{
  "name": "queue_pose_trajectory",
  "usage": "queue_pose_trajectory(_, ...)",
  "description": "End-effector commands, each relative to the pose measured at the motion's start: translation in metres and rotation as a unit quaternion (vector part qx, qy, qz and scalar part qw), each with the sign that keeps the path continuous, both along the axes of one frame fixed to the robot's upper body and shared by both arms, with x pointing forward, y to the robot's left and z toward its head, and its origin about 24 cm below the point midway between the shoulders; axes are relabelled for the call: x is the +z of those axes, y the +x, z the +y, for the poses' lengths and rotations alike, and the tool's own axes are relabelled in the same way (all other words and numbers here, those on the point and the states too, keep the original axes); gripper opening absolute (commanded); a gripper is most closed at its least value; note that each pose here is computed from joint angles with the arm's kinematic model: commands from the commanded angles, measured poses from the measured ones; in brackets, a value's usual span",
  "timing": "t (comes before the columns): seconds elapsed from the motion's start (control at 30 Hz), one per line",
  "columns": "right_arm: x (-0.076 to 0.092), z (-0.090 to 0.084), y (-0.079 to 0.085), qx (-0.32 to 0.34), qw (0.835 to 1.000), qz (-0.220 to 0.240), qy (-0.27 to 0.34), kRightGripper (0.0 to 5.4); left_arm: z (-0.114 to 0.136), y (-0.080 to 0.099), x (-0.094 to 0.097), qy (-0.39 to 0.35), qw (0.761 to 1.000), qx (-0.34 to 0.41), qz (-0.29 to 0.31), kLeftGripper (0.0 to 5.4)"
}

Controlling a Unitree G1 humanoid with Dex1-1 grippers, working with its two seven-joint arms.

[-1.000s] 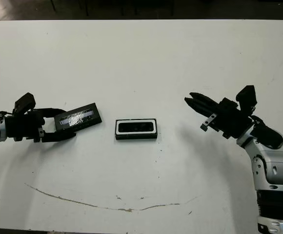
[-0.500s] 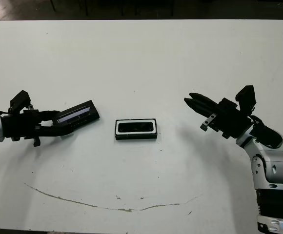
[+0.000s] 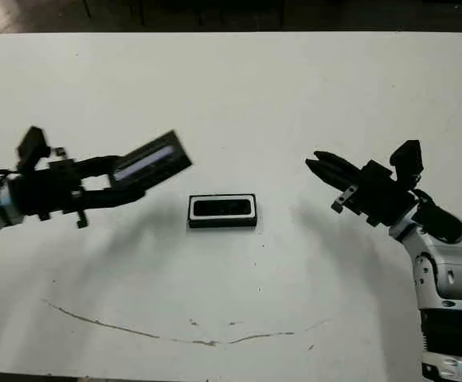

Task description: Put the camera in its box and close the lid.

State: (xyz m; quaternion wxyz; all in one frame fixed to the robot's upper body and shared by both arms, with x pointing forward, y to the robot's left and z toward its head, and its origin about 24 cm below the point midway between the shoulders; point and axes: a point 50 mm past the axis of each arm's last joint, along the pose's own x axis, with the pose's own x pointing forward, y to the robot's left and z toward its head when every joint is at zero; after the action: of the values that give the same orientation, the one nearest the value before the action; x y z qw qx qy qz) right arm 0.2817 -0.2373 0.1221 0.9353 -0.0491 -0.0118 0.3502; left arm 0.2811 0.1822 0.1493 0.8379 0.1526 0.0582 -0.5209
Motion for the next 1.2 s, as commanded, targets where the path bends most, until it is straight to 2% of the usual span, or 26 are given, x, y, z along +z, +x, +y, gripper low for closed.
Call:
queue_pose_trajectory(0.03, -0.004, -0.005, -0.005, -0.004, 1.000, 0.013, -0.006, 0.00, -0.010, 0.004, -0.010, 0.009, 1.000, -0.016, 0.011, 1.51)
queue_pose_trajectory(0.3, -0.006, -0.010, -0.006, -0.008, 1.000, 0.014, -0.009, 0.00, -0.022, 0.019, -0.028, 0.068, 0.994, -0.064, 0.062, 1.51)
queue_pose_trajectory(0.6, -0.008, -0.013, -0.006, 0.003, 1.000, 0.016, -0.002, 0.00, -0.033, 0.030, -0.033, 0.069, 0.994, -0.063, 0.051, 1.51)
queue_pose_trajectory(0.9, -0.010, -0.013, -0.008, 0.002, 1.000, 0.020, -0.008, 0.00, -0.036, 0.033, -0.036, 0.067, 0.995, -0.062, 0.049, 1.51)
queue_pose_trajectory(1.2, -0.009, -0.013, -0.009, 0.004, 1.000, 0.018, -0.010, 0.00, -0.034, 0.035, -0.043, 0.057, 0.989, -0.095, 0.095, 1.51)
